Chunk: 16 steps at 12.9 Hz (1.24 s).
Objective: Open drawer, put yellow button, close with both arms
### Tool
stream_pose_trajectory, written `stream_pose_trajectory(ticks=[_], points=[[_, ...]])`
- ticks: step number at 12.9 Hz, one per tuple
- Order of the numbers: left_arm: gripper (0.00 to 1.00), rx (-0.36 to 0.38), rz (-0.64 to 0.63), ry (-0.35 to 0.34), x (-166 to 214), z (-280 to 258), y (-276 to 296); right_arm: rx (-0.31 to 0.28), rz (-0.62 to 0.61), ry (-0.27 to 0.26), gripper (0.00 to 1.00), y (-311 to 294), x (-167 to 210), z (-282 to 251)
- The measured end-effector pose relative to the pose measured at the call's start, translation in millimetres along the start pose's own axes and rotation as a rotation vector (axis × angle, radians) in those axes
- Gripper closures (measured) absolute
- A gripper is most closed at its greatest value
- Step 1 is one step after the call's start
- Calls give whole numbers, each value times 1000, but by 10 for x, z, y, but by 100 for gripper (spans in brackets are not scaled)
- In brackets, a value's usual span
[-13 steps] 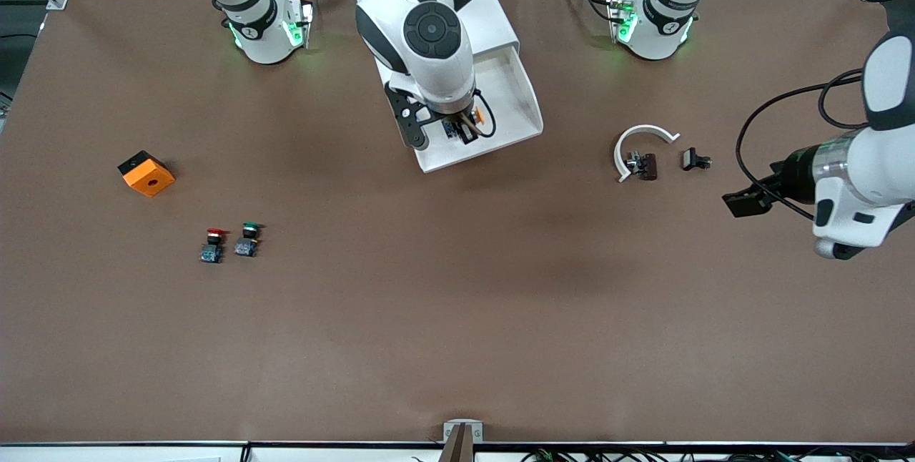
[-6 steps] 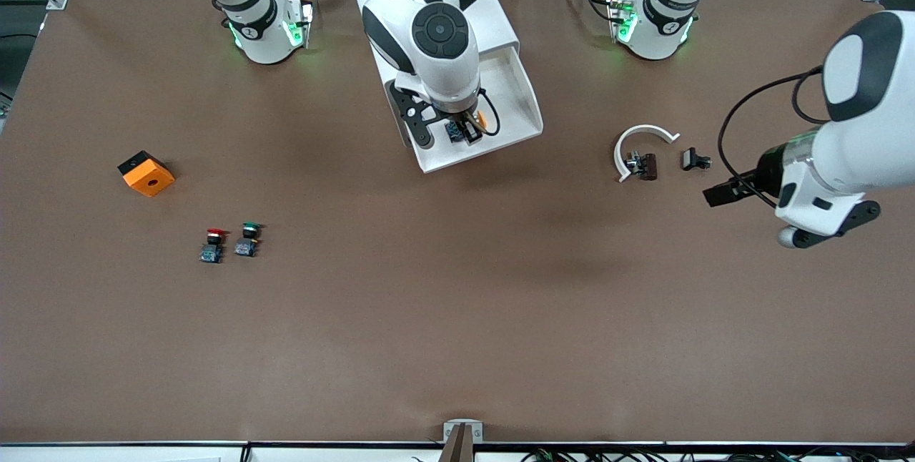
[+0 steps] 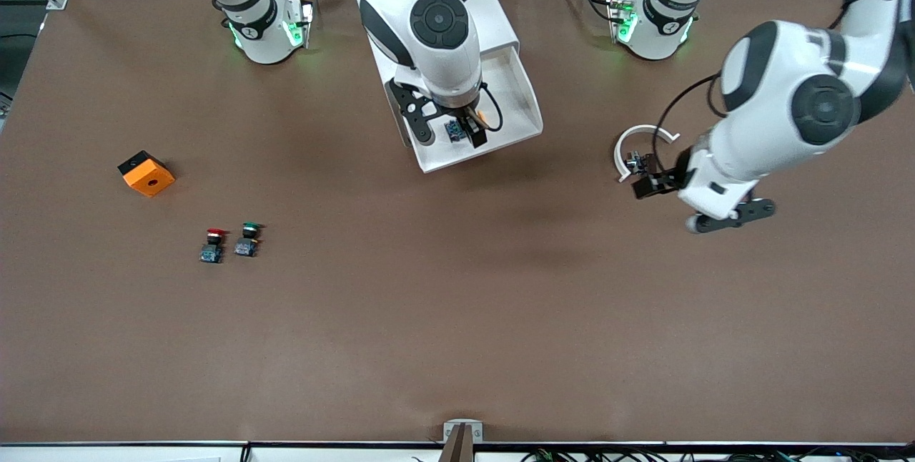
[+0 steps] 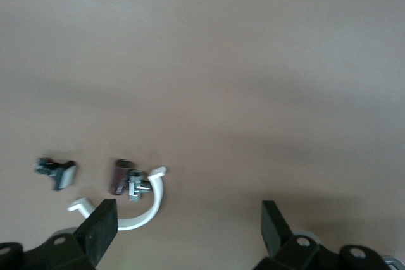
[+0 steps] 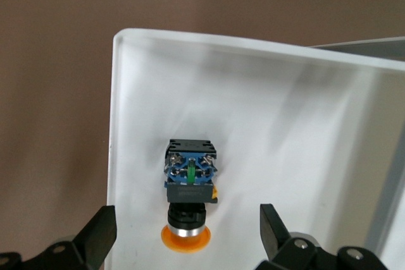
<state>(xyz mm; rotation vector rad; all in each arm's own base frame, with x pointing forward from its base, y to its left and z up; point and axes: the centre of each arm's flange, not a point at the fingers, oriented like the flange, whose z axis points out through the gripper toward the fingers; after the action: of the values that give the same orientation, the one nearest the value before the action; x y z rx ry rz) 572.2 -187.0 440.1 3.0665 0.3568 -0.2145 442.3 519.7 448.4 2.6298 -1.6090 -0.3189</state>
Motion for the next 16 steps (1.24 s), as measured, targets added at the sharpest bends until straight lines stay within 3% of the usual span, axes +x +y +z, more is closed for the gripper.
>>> stream_pose_trajectory(ticks=[3,7,10,14,16], points=[[0,-10,-42,3,-390,391,628,-14,-116,-3,0,203,73,-511],[0,-7,-90,-3,-964,625,1343,-96,-462,-23,0,585,604,-1173],[0,-28,-136,12,-1264,791,1721,-160,-730,-82,0,857,1355,-1611],[0,-42,-146,12,-1449,998,1996,-80,-941,-147,0,1434,2622,-2178],[0,-39,-152,6,-1539,1040,2077,-64,-1004,-134,0,1827,3221,-2236]])
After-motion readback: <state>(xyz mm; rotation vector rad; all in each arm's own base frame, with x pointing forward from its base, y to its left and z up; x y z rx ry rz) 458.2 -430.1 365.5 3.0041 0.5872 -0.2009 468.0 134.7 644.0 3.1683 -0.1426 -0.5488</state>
